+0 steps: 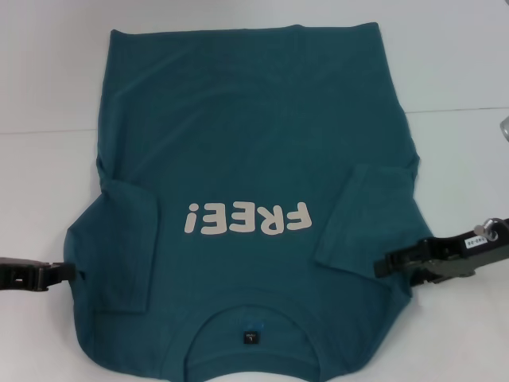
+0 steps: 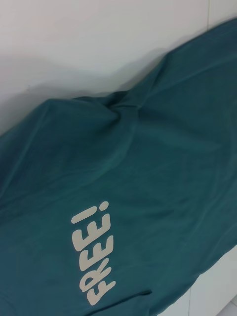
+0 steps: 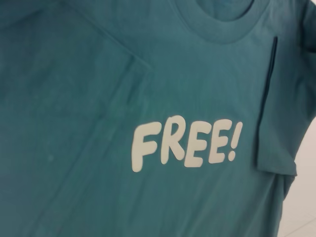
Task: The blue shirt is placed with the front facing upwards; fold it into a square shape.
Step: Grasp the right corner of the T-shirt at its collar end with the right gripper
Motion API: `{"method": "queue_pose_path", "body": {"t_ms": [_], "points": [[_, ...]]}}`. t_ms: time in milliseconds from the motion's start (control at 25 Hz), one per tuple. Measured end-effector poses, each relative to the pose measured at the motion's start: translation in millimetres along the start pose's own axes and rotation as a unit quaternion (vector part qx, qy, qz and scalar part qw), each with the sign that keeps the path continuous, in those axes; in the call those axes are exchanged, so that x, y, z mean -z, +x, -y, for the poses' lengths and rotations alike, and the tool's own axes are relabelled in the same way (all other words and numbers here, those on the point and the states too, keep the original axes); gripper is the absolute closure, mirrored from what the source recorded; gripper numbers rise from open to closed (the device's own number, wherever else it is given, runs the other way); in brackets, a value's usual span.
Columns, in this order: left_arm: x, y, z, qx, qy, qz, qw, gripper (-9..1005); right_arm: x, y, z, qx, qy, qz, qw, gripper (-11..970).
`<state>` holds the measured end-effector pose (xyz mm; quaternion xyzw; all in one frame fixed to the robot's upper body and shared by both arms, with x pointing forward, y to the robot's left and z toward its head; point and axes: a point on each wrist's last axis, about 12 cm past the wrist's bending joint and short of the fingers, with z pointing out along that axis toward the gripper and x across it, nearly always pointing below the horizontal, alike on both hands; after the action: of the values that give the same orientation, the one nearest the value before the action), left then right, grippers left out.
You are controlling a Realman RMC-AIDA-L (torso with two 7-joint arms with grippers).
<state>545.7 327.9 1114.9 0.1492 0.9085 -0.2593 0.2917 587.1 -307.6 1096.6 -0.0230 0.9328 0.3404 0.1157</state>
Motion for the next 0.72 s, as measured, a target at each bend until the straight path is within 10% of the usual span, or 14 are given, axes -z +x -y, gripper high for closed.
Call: {"method": "queue_pose_path", "body": {"t_ms": [720], "points": [[-3.2, 1.5, -2.1, 0.001, 0.004, -0.003, 1.000, 994, 1.6, -8.2, -7.5, 0.010, -0.002, -0.008, 1.000, 118]]}}
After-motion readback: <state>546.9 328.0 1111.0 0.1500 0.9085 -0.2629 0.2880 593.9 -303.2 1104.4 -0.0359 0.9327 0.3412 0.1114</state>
